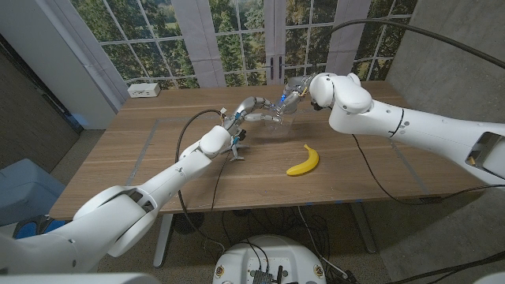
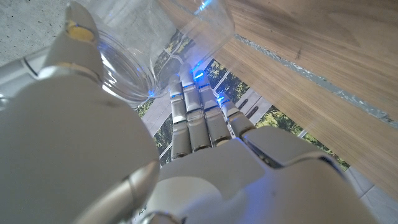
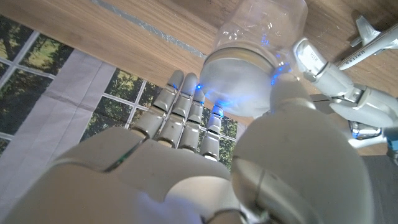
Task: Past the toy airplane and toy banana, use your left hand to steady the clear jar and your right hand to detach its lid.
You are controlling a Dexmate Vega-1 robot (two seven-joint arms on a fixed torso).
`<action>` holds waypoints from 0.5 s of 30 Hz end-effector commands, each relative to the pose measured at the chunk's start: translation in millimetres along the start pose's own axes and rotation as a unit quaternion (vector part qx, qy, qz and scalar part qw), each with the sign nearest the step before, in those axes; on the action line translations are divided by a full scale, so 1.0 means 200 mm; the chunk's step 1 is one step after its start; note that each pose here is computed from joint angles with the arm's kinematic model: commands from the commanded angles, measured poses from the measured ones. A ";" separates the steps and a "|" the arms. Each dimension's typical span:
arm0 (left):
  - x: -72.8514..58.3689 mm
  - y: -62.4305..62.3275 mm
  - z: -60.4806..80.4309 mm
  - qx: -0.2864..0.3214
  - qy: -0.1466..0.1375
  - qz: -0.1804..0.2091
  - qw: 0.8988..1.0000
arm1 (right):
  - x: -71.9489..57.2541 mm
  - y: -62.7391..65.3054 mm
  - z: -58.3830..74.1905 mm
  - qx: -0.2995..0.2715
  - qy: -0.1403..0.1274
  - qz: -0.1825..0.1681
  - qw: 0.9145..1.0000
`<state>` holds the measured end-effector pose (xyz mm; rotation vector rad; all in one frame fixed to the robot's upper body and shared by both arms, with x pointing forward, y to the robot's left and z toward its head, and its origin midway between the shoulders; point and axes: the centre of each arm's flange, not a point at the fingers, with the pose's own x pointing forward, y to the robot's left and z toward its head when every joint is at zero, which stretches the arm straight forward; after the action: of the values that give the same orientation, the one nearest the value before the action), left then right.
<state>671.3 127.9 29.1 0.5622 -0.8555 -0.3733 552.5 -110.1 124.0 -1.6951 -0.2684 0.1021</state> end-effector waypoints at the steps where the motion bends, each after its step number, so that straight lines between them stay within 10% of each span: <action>1: 0.00 0.00 0.01 -0.005 0.000 0.001 1.000 | -0.04 0.04 0.06 -0.096 -0.030 -0.012 0.995; 15: 0.00 0.00 0.01 -0.009 0.001 0.000 1.000 | -0.20 0.14 0.13 -0.208 -0.110 -0.124 0.964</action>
<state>669.9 127.3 31.2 0.5521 -0.8570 -0.3799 534.4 -100.5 108.8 -1.9106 -0.4586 0.0899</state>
